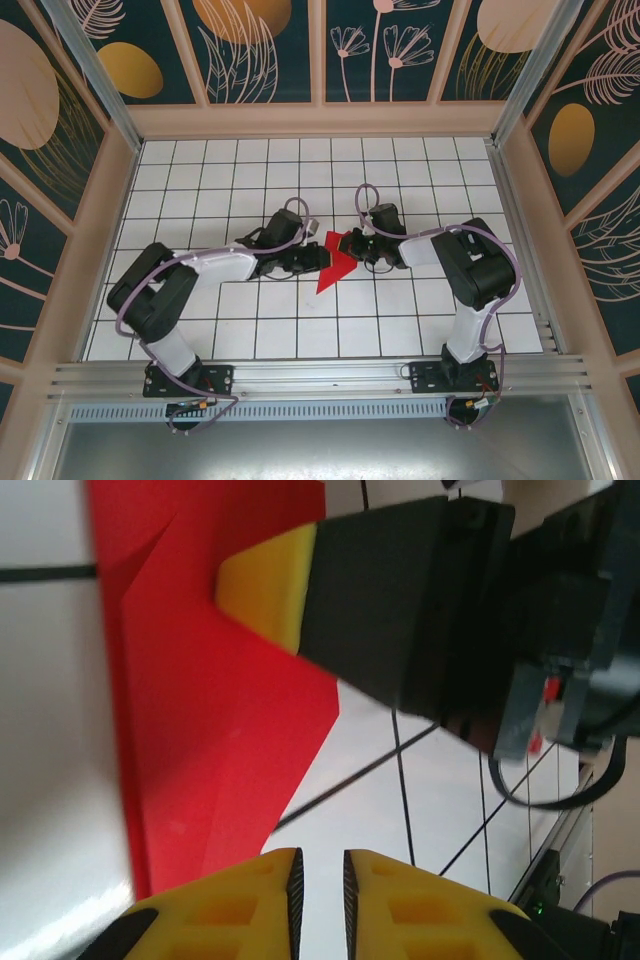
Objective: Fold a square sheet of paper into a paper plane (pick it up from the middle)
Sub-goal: Fourth fold the wing at the center of the table, then turn over the paper at the center of the table.
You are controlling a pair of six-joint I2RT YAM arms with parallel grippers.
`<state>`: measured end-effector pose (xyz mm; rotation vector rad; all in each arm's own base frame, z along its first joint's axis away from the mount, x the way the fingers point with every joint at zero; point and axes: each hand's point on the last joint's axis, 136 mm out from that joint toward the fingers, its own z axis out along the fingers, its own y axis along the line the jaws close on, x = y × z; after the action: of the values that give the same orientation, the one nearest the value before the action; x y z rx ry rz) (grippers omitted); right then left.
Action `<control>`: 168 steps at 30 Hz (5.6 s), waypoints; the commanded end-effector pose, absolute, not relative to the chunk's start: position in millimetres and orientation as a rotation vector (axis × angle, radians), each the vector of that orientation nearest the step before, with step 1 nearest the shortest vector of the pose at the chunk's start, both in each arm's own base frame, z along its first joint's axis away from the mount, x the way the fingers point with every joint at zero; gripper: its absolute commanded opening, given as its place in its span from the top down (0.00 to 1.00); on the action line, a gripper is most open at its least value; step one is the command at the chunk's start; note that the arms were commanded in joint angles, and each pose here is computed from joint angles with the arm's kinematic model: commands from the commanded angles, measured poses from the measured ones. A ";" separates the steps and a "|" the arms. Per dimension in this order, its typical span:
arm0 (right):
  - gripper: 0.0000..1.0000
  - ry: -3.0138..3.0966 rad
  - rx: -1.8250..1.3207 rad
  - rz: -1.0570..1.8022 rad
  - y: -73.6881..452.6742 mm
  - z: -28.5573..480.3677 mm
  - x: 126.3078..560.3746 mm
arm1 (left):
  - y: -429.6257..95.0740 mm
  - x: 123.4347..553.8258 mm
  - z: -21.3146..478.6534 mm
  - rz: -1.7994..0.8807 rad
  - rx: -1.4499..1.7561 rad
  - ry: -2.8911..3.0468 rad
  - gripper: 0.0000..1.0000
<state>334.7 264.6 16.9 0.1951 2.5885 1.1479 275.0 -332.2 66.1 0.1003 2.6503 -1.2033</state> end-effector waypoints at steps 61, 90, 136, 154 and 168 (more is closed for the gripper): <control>0.67 2.465 0.420 0.986 179.1 72.9 330.9 | -348.4 238.5 45.3 -1.305 -0.137 2.709 0.88; 0.57 2.627 0.555 1.039 207.9 29.0 266.6 | -339.1 312.3 47.1 -0.922 0.113 2.702 0.63; 0.58 2.543 0.400 1.262 250.2 40.4 302.7 | -329.4 301.5 15.5 -0.844 0.103 2.808 0.74; 0.61 2.557 0.406 1.227 243.3 32.1 298.9 | -319.5 299.7 49.3 -0.867 0.098 2.697 0.57; 0.61 2.549 0.413 1.233 242.4 32.9 297.7 | -304.0 279.9 62.1 -0.910 0.086 2.657 0.68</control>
<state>295.3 244.5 34.3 0.4194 2.5674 1.2362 283.8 -301.0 57.7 0.0726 2.6752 -0.8622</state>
